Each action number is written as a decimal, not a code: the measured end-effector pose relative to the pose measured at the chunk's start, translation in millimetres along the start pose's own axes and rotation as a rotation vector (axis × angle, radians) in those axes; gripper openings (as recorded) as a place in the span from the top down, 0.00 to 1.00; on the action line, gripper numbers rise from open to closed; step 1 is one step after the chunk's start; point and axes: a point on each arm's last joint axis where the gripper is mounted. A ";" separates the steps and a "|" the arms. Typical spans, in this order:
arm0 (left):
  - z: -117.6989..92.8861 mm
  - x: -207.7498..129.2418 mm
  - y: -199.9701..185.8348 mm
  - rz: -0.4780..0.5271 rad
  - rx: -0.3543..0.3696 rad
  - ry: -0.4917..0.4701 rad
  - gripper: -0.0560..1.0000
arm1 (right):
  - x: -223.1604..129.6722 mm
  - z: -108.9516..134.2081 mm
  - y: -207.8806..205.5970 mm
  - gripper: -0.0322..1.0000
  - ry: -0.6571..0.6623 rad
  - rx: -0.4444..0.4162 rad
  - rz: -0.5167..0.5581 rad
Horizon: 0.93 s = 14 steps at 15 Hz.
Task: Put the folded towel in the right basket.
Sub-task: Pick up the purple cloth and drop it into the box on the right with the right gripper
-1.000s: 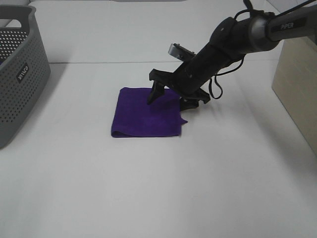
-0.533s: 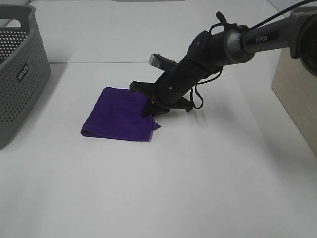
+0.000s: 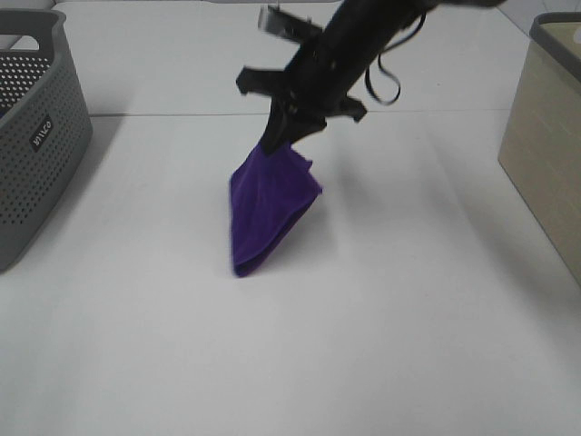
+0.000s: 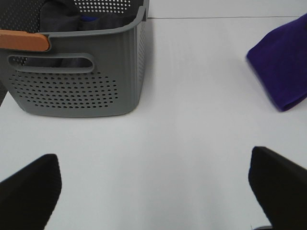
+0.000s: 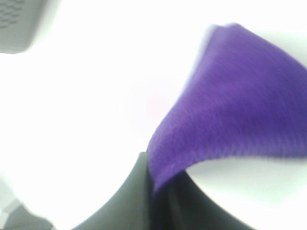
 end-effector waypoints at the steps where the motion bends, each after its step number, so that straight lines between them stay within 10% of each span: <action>1: 0.0 0.0 0.0 0.000 0.000 0.000 0.01 | 6.6 13.9 -31.7 0.93 -0.058 -0.010 -0.021; 5: 0.0 0.0 0.0 0.000 0.000 0.001 0.01 | 26.2 16.7 -148.6 0.93 -0.112 -0.248 -0.264; 14: 0.0 0.0 0.0 0.000 0.000 0.002 0.01 | -42.7 -179.8 -343.7 0.93 0.354 -0.735 -0.546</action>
Point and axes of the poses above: a point on each arm's last joint axis where the gripper is mounted, y pointing out along that axis toward the gripper, z along the wrist's bending axis when the last joint is at zero, x = y × z, and after that the axes turned 2 degrees about y, right-handed
